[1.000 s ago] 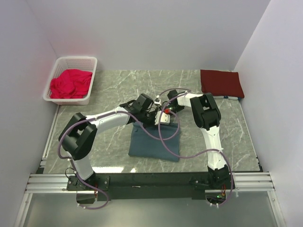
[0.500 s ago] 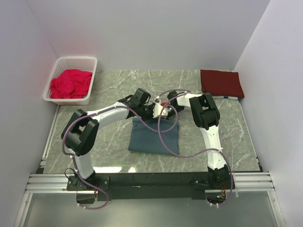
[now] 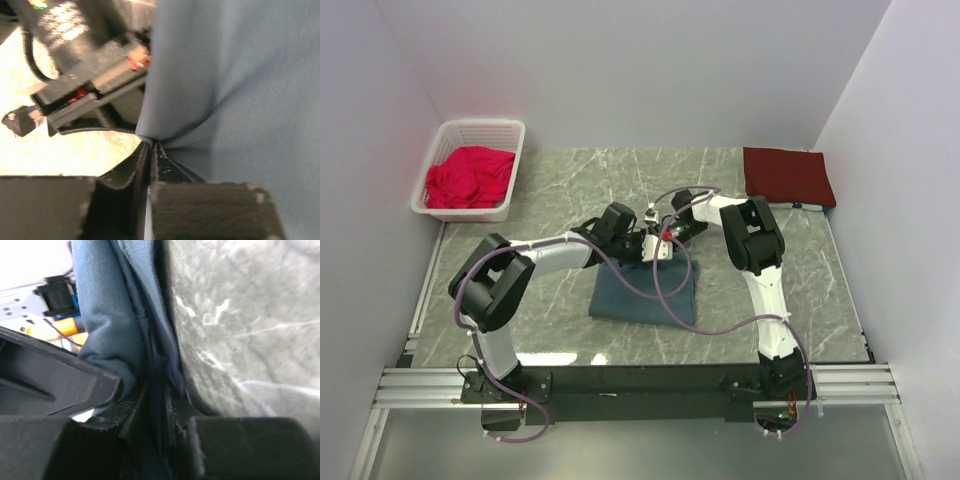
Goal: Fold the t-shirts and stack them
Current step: Fold the tshirt
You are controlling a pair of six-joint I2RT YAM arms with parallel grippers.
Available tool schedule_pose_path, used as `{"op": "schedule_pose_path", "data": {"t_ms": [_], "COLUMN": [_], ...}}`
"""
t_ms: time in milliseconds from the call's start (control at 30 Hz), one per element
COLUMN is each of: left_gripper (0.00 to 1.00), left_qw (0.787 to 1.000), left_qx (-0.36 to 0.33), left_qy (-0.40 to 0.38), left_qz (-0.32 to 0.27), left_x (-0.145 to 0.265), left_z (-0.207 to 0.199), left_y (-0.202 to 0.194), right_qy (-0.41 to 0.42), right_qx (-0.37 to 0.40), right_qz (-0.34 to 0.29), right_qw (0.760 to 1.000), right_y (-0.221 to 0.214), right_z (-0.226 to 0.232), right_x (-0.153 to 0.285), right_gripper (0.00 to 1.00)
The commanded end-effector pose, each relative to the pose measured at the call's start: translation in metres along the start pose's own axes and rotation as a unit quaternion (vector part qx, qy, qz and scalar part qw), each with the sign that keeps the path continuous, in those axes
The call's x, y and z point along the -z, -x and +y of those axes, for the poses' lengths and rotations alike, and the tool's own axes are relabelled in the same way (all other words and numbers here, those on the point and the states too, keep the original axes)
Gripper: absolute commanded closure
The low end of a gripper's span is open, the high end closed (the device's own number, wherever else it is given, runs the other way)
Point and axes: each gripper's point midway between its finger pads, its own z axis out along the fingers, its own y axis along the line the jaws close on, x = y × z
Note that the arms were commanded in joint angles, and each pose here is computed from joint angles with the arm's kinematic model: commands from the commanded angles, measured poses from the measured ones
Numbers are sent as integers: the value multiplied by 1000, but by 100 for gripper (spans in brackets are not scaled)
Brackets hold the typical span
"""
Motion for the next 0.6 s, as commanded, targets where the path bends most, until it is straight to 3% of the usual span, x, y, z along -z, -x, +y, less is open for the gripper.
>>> {"op": "schedule_pose_path", "data": {"t_ms": [0,33,167,233,400,567], "left_gripper": [87,74,54,47,48,45], "left_qw": [996,996,995,994,996,990], "left_qx": [-61,-67,-61,-56,-8,125], "left_qy": [65,66,82,89,59,1], "left_qz": [-14,-10,-21,-34,-68,-73], "left_x": [15,17,33,48,89,121], "left_z": [16,10,11,14,6,-7], "left_y": [22,21,35,50,75,57], "right_qy": [-108,-125,-203,-243,-294,-293], "right_qx": [69,84,134,157,188,180], "right_qz": [-3,-8,-28,-38,-58,-46], "right_qw": [992,989,970,956,935,938], "right_y": [11,15,23,27,36,12], "right_z": [-8,-4,1,3,18,30], "right_x": [15,22,45,61,107,135], "right_gripper": [73,67,48,43,41,41]}}
